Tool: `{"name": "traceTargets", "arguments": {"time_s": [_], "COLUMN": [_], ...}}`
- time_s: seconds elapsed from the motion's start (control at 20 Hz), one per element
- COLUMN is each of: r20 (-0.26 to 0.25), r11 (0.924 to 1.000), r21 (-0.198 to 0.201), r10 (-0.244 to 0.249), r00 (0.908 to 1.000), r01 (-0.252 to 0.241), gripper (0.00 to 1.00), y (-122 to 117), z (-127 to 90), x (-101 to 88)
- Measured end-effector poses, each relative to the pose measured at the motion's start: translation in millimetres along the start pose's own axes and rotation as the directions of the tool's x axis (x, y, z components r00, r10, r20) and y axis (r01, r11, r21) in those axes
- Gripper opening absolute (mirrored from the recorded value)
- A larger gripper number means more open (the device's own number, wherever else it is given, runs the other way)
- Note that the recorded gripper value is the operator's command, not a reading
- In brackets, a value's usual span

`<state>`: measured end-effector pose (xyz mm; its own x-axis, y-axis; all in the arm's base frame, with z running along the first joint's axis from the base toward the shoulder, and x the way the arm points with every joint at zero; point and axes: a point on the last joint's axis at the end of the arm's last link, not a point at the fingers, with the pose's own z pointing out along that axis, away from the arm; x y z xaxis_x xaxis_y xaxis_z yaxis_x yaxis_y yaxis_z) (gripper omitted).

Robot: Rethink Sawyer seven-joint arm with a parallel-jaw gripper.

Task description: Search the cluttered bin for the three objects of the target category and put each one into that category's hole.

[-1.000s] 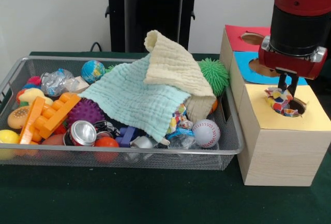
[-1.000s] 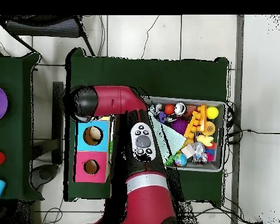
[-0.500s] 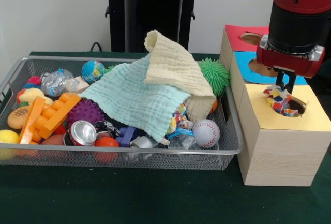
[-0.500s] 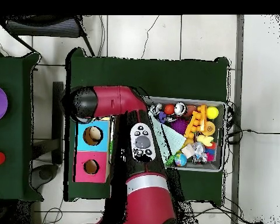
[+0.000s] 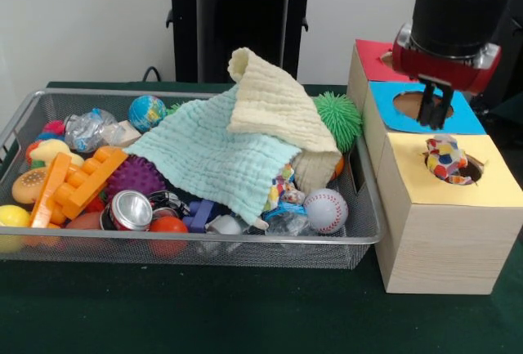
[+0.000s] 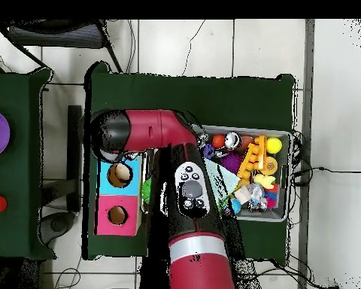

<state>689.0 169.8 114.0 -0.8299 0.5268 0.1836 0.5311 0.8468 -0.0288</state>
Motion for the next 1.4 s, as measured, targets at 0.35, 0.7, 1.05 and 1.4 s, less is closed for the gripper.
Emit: {"name": "traceTargets", "arguments": {"time_s": [0.35,0.7,1.05,1.4], "r20": [-0.065,-0.075,-0.011,0.069], "r11": [0.9990,0.9996,0.9993,0.9976], "r21": [0.041,0.024,-0.034,-0.069], "r10": [0.018,0.018,0.016,-0.003], "r00": [0.9977,0.9970,0.9998,0.9976], "r01": [-0.015,-0.017,-0.016,0.008], "gripper": [0.00,0.00,0.00,0.00], "y": [-17.0,-17.4,-4.7,10.8], "z": [-42.2,-63.1,-52.4,-30.5], "x": [2.2,-2.6,-20.6,-32.9]}}
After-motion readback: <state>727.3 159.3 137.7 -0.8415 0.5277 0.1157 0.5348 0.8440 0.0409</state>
